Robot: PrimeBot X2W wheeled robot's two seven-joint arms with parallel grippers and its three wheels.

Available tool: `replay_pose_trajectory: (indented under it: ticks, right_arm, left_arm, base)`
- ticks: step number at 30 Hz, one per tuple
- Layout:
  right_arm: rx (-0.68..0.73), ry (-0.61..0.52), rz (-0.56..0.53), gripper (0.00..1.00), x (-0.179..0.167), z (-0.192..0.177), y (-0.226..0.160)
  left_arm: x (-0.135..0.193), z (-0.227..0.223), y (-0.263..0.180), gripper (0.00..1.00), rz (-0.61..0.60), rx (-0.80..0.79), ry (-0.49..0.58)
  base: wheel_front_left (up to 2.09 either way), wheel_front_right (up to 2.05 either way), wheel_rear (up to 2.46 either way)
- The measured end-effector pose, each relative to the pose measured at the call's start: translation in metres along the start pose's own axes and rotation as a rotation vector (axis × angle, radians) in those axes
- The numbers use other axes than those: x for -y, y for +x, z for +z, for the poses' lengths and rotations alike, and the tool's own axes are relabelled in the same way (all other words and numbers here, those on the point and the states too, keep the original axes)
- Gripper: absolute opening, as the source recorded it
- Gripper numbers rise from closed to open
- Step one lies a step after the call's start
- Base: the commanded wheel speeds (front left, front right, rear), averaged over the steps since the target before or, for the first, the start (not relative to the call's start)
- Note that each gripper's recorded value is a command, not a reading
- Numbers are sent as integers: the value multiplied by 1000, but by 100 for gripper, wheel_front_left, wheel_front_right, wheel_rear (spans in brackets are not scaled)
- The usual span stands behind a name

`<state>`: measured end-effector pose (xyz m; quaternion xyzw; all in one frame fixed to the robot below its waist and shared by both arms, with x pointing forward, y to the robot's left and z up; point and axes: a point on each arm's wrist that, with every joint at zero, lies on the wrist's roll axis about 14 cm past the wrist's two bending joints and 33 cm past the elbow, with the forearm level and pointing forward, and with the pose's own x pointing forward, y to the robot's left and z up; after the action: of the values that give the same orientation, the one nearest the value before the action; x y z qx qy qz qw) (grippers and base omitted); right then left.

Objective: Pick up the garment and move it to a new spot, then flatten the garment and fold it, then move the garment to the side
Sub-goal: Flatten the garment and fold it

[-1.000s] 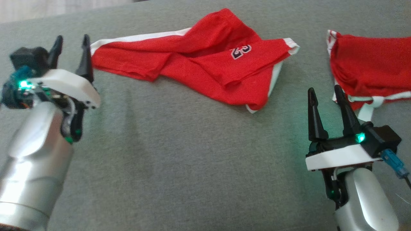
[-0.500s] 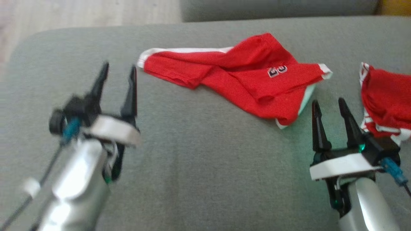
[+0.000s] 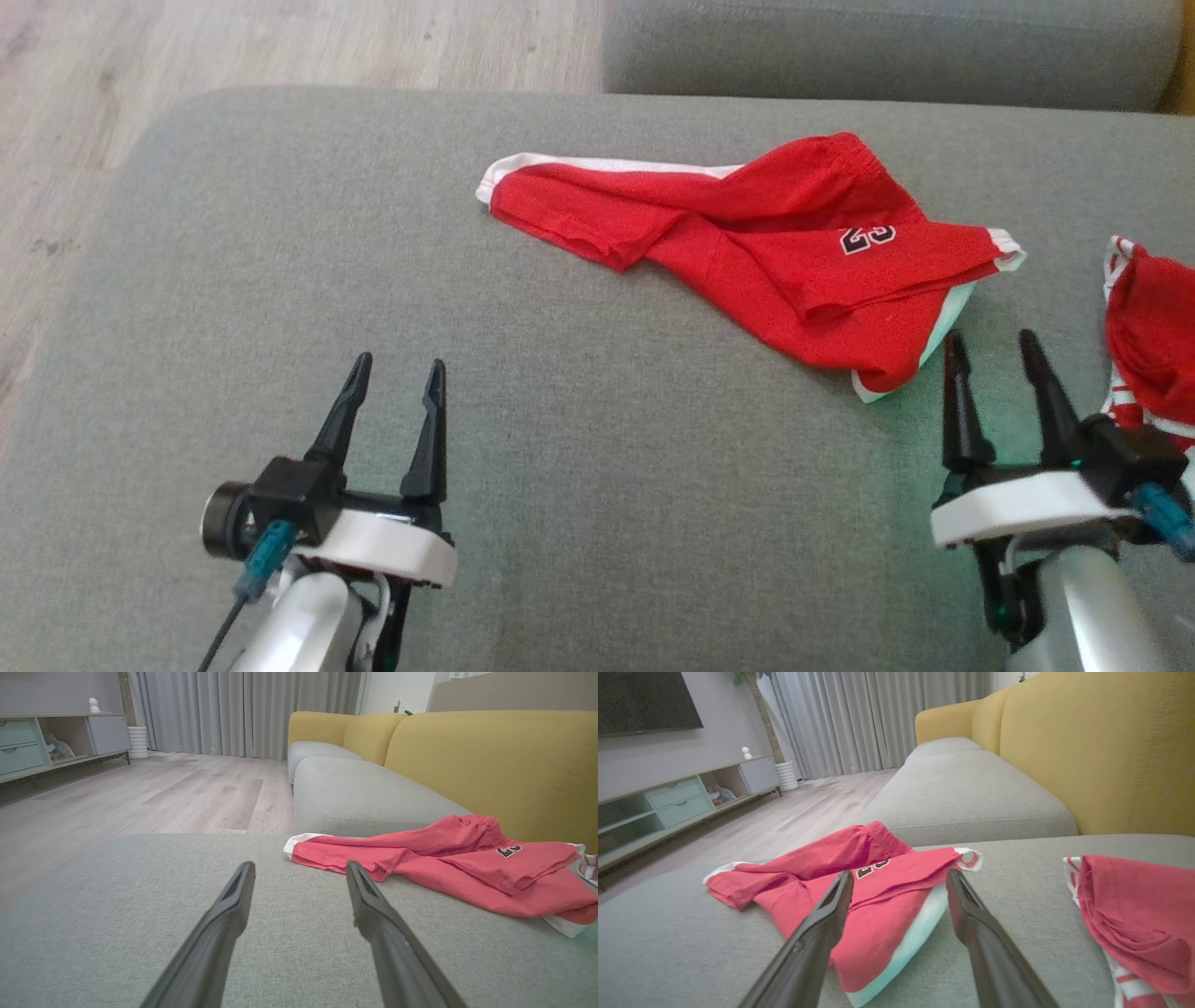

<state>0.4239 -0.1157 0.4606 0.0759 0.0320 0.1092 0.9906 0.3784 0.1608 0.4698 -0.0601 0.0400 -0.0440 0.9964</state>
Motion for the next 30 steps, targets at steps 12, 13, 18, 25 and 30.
replay_pose_trajectory:
  ticks: [12,13,18,25,30]
  right_arm:
    - [-60,221,-178,100,45,-15,60]
    - [-60,221,-178,100,45,-15,60]
    - [-102,289,-194,100,41,-27,82]
    - [-168,334,-218,0,39,-46,91]
    - [-147,340,-182,0,28,-36,98]
  left_arm:
    - [1,-27,4,100,0,-73,-2]
    - [1,-27,4,100,0,-73,-2]
    - [-8,-28,11,100,27,-77,4]
    - [-15,-33,10,100,44,-92,6]
    - [-16,-32,11,100,48,-89,9]
  base:
    - [0,0,0]
    - [0,0,0]
    - [0,0,0]
    - [0,0,0]
    - [0,0,0]
